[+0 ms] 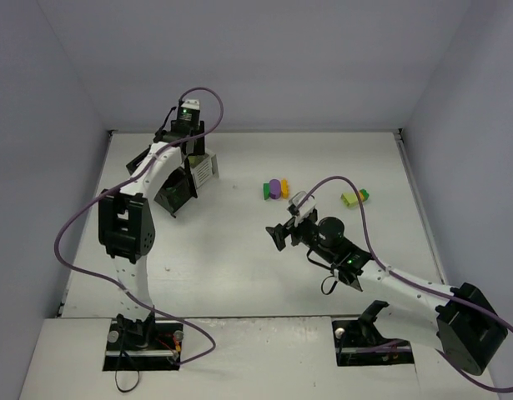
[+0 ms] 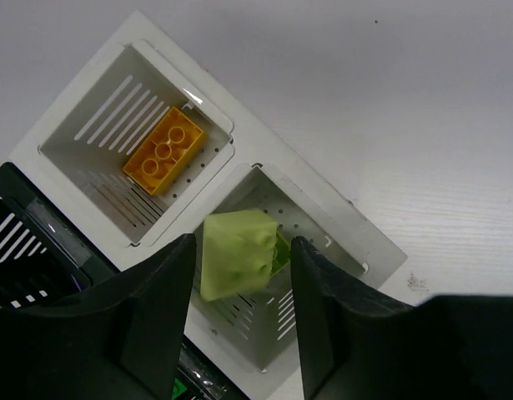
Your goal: Sort the legos into containers by color
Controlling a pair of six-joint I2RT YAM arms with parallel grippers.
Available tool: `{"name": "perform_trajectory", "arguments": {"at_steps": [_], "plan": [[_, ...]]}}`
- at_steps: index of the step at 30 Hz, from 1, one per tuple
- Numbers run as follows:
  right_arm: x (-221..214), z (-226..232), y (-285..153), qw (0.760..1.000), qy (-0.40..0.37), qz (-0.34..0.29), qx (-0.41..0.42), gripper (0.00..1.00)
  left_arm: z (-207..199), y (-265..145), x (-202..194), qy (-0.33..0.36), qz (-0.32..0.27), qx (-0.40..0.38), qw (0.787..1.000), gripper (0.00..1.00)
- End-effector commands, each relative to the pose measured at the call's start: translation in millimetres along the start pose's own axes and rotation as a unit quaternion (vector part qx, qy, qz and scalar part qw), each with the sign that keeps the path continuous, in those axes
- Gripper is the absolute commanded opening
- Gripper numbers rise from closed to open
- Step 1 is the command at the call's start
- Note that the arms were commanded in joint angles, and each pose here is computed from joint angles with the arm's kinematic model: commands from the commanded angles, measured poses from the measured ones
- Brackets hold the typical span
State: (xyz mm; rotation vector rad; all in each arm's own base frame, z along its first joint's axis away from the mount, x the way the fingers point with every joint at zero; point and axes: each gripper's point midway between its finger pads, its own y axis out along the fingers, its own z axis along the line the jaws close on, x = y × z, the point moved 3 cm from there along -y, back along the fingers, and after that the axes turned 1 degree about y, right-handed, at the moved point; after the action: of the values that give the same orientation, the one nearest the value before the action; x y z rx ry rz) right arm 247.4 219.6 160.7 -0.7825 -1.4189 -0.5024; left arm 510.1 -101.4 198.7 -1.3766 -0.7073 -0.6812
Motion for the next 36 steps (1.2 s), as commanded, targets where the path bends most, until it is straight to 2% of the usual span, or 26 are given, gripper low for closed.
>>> {"name": "perform_trajectory", "arguments": {"at_steps": [1, 5, 9, 15, 19, 21, 22, 23, 28, 29, 30, 34, 35, 36], "plan": [[38.9, -6.9, 6.2, 0.998, 0.006, -0.057, -0.019, 0.84, 6.8, -22.6, 39.0, -0.013, -0.052, 0.002, 0.999, 0.44], [38.4, -8.5, 6.4, 0.998, 0.007, -0.055, -0.023, 0.84, 3.8, -29.8, 41.7, -0.022, -0.058, -0.014, 0.998, 0.59], [36.2, -15.4, 7.5, 0.998, 0.015, -0.048, -0.044, 0.83, 3.9, -50.0, 52.3, -0.034, -0.071, -0.025, 0.997, 0.68], [25.4, -36.9, 18.7, 0.996, 0.059, -0.01, -0.068, 0.77, 7.5, -124.6, 71.2, -0.063, -0.11, -0.064, 0.99, 0.8], [14.7, -61.5, 33.4, 0.991, 0.08, 0.058, -0.092, 0.72, 16.3, -176.1, 49.0, -0.073, -0.125, -0.09, 0.985, 0.82], [29.7, -68.1, 41.9, 0.992, 0.072, 0.053, -0.087, 0.71, 17.7, -187.5, 33.4, -0.07, -0.124, -0.1, 0.985, 0.82], [20.7, -74.6, 46.4, 0.991, 0.068, 0.076, -0.088, 0.71, 20.7, -205.1, 30.0, -0.072, -0.138, -0.111, 0.982, 0.82], [35.1, -78.3, 53.8, 0.993, 0.053, 0.068, -0.076, 0.71, 19.2, -197.7, 6.3, -0.064, -0.113, -0.112, 0.985, 0.82], [26.0, -108.4, 79.3, 0.992, 0.028, 0.114, -0.044, 0.77, 17.9, -209.2, -38.9, -0.04, -0.083, -0.144, 0.985, 0.82], [41.0, -122.3, 86.6, 0.993, 0.032, 0.102, -0.047, 0.77, 20.0, -204.9, -50.7, -0.037, -0.071, -0.136, 0.987, 0.82], [24.0, -127.5, 95.1, 0.989, 0.046, 0.13, -0.046, 0.77, 21.4, -206.0, -53.7, -0.036, -0.072, -0.135, 0.988, 0.82], [20.8, -143.9, 123.5, 0.986, 0.067, 0.147, -0.044, 0.75, 22.9, -205.8, -61.1, -0.032, -0.066, -0.134, 0.988, 0.82], [7.9, -146.4, 133.0, 0.983, 0.079, 0.16, -0.047, 0.75, 22.8, -205.8, -62.2, -0.033, -0.066, -0.135, 0.988, 0.82], [18.3, -151.5, 143.0, 0.984, 0.081, 0.148, -0.051, 0.72, 22.8, -206.0, -61.9, -0.034, -0.067, -0.135, 0.988, 0.82]]}}
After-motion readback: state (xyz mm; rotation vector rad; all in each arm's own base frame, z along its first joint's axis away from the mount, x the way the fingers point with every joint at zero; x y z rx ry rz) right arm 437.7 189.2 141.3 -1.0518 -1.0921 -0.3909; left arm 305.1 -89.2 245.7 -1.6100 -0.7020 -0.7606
